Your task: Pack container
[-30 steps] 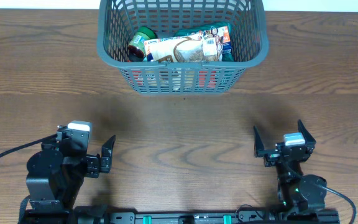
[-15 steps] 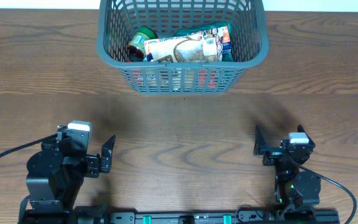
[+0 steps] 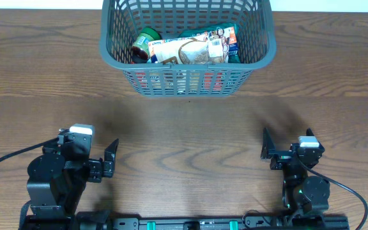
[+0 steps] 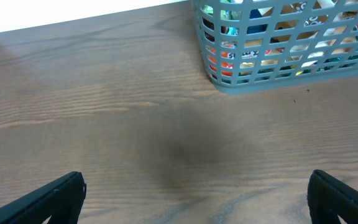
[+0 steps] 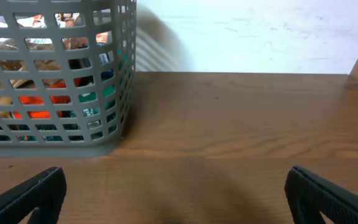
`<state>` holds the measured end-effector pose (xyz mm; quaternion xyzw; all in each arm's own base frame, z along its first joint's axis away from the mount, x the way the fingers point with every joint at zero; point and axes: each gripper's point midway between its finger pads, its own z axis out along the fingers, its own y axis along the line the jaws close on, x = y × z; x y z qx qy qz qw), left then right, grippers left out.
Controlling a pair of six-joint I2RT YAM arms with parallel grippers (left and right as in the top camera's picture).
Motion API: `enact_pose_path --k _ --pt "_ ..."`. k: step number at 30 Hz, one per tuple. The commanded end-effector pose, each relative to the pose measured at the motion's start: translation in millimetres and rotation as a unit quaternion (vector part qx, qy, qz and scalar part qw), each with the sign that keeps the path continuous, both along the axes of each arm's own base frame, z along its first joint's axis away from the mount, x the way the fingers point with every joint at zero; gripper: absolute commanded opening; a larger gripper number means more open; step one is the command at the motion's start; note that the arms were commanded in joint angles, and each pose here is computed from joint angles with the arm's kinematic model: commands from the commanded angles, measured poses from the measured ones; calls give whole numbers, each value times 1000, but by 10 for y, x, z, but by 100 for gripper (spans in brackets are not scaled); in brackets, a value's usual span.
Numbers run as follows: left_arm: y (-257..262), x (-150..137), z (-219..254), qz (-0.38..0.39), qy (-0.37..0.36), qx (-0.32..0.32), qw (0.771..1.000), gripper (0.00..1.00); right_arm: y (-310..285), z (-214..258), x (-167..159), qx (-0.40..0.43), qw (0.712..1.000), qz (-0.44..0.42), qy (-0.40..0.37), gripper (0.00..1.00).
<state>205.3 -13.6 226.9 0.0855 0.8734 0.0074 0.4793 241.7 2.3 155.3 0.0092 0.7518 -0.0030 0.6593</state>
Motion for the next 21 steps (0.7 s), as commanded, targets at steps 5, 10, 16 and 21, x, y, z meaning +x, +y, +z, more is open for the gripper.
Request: enact_pose_path --k 5,10,16,21 --pt "20 -6 -19 6 1 0 1000 99 1 -6 -1 10 1000 -3 -2 99" --pt "20 -6 -19 6 1 0 1000 99 0 -6 -1 10 1000 -3 -2 99" --pt "24 -49 -8 3 -6 6 1000 98 0 -6 -1 10 1000 -3 -2 99" --pt "7 -84 54 -1 -78 2 997 99 0 -6 -1 10 1000 -3 -2 99"
